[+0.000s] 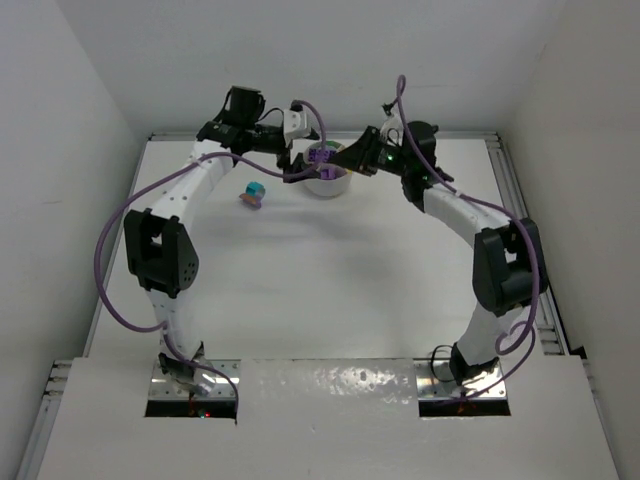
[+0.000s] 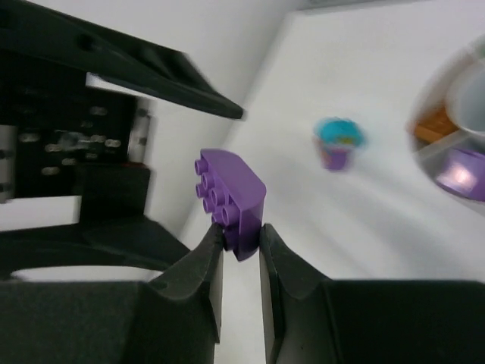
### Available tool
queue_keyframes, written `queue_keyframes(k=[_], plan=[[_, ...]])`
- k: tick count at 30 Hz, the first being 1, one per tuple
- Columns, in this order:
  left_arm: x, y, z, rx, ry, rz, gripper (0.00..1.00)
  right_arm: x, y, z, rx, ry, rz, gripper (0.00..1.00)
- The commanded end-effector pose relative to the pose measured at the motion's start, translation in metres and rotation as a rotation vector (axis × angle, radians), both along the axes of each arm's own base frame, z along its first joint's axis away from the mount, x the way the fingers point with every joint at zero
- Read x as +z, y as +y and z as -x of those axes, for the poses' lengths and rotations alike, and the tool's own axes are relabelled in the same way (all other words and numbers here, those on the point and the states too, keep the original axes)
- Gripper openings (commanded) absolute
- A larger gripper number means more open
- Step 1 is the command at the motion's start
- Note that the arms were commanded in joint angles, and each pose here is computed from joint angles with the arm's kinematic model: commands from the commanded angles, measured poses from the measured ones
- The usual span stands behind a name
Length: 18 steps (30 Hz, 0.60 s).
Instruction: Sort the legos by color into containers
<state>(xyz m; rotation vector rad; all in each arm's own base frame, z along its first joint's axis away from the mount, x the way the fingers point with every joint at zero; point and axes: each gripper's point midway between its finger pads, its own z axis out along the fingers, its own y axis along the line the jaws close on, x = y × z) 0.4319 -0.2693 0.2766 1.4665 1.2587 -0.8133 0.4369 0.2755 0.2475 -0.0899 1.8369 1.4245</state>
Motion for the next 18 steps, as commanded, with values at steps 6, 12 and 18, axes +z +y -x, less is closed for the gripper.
queue_keyframes(k=[6, 12, 18], plan=[[0.004, 0.084, -0.046, 0.477, 0.062, -0.095, 1.0, 0.011, -0.086, -0.027, -0.295, 0.051, 0.711, 0.0], [-0.014, 0.152, -0.063, 0.763, 0.096, -0.181, 1.0, 0.036, -0.076, -0.059, -0.423, -0.02, 1.09, 0.0], [-0.02, 0.22, -0.084, 1.054, 0.115, -0.155, 1.0, -0.002, -0.059, -0.062, -0.425, -0.042, 1.188, 0.0]])
